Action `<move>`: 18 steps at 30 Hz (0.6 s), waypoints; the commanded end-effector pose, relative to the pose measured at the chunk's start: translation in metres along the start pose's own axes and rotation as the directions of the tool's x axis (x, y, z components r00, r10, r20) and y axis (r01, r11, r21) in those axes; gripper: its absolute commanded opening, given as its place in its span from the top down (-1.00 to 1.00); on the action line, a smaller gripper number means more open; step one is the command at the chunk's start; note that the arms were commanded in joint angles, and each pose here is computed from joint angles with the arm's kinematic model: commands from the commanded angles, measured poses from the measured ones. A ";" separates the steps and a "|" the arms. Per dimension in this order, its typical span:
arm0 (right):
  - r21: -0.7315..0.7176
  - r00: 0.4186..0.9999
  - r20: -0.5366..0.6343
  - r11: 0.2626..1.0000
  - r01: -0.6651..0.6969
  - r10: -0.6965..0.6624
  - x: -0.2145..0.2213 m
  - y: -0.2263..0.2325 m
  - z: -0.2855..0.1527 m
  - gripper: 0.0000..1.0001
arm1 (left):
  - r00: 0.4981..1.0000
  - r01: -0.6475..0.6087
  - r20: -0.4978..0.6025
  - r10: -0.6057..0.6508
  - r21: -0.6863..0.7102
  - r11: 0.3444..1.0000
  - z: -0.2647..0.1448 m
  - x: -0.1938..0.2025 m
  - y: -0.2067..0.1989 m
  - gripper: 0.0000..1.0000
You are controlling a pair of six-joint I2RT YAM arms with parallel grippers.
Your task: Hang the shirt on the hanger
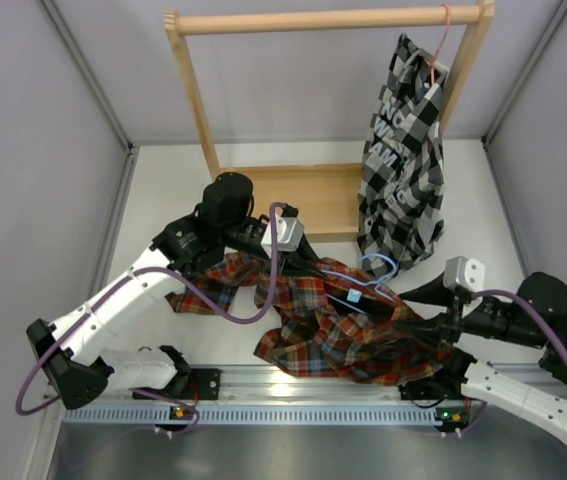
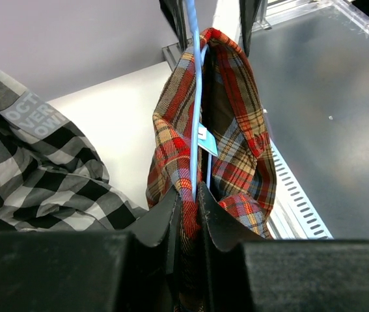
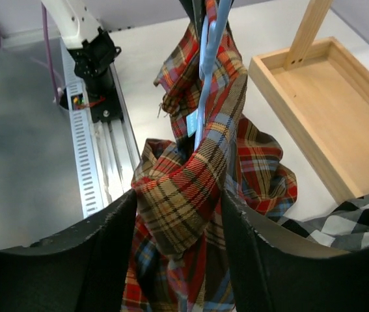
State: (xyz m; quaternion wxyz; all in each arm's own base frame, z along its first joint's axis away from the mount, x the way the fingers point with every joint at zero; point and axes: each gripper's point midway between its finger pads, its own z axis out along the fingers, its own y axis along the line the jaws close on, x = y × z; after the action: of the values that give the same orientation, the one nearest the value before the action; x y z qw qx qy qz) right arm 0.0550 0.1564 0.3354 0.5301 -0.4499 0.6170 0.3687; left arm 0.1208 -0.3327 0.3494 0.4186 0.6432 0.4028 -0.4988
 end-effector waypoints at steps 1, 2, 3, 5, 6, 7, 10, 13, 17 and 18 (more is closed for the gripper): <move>-0.031 0.999 0.012 0.999 0.034 -0.034 0.003 0.000 0.014 -0.01 | 0.994 -0.090 0.065 0.087 0.039 0.995 -0.004 -0.031 -0.007 1.00; -0.029 0.999 0.012 0.999 0.036 -0.036 0.005 0.000 0.016 0.07 | 0.994 -0.091 0.067 0.088 0.038 0.995 -0.004 -0.031 -0.007 1.00; -0.025 0.999 0.005 0.999 0.035 -0.035 0.011 -0.002 0.019 0.24 | 0.993 -0.095 0.069 0.093 0.039 0.995 -0.005 -0.032 -0.009 1.00; 0.005 0.999 0.029 0.999 0.039 -0.039 0.011 -0.006 0.018 0.43 | 0.992 -0.106 0.077 0.102 0.046 0.993 -0.007 -0.035 -0.012 1.00; 0.008 0.999 0.026 0.999 0.032 -0.032 0.017 -0.007 0.021 0.47 | 0.991 -0.108 0.080 0.104 0.047 0.993 -0.009 -0.036 -0.013 1.00; 0.011 0.998 0.046 0.999 0.036 -0.036 0.017 -0.006 0.018 0.48 | 0.991 -0.111 0.085 0.106 0.053 0.992 -0.009 -0.037 -0.014 1.00; -0.016 0.997 0.072 0.999 0.035 -0.034 0.020 -0.001 0.019 0.50 | 0.989 -0.116 0.105 0.106 0.087 0.989 -0.012 -0.042 -0.019 1.00; -0.038 0.991 0.125 0.998 0.047 -0.041 0.009 0.005 0.014 0.87 | 0.989 -0.107 0.114 0.094 0.114 0.988 -0.010 -0.042 -0.021 1.00; -0.009 0.974 0.218 0.998 0.067 -0.064 -0.013 0.004 0.001 1.00 | 0.992 -0.084 0.097 0.075 0.093 0.992 -0.008 -0.037 -0.014 1.00; -0.003 0.970 0.234 0.998 0.069 -0.066 -0.019 0.004 -0.003 1.00 | 0.994 -0.076 0.085 0.070 0.067 0.995 -0.008 -0.036 -0.010 0.88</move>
State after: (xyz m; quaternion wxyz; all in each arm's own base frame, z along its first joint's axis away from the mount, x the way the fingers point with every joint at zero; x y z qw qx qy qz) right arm 0.0557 0.1643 0.3093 0.5521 -0.4500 0.5880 0.3835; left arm 0.1082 -0.3267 0.3609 0.4031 0.6475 0.3746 -0.5272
